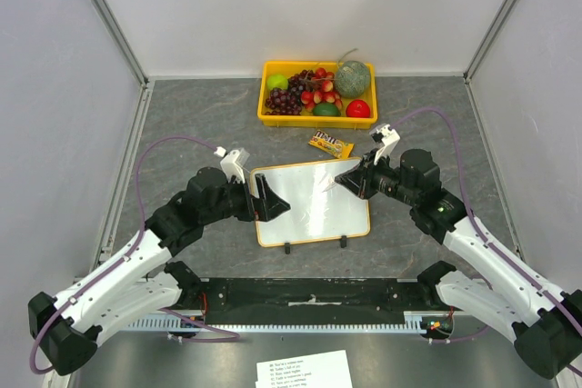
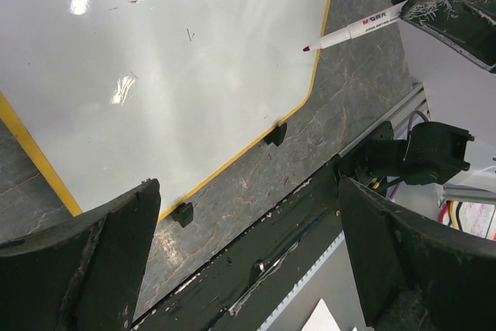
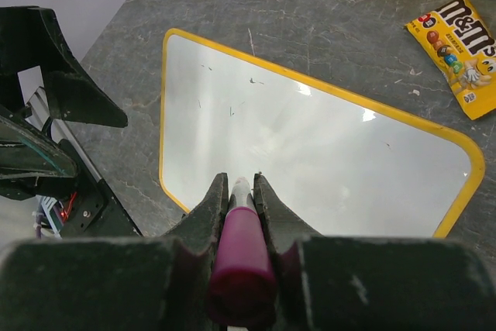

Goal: Write a sentence on the whiteboard

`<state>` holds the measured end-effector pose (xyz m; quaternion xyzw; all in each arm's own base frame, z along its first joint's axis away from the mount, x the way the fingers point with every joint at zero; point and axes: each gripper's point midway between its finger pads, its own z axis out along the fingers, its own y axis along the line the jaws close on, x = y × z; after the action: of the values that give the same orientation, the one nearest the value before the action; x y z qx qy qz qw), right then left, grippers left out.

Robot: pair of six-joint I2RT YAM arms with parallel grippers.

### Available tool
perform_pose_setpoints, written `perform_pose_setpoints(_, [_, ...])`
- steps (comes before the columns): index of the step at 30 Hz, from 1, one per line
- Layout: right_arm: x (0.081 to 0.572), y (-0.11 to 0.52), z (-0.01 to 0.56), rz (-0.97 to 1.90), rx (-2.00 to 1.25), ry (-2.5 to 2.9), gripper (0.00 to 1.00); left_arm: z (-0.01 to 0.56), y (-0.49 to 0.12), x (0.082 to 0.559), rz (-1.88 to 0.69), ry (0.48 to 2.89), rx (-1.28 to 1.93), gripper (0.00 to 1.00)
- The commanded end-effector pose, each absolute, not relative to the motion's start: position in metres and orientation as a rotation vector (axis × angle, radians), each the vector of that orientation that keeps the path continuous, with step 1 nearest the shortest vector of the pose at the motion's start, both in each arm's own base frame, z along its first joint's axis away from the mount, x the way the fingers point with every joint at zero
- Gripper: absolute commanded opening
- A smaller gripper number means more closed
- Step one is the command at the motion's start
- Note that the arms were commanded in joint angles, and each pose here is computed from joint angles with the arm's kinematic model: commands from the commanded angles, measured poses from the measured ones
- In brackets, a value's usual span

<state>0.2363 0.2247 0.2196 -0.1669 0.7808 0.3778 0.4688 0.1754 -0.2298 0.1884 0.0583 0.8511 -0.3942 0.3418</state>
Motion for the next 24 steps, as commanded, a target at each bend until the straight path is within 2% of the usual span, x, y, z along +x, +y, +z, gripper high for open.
perform_pose_setpoints(1, [0.2418,0.2226,0.2262,0.900,-0.415,1.861,0.00,0.1938,-0.2324,0.1768,-1.046,2.167,0.220,1.00])
perform_pose_setpoints(24, [0.2452,0.2243,0.2253,0.894,-0.421,1.856,0.00,0.1864,-0.2319,0.1817,-1.025,2.188,0.220,1.00])
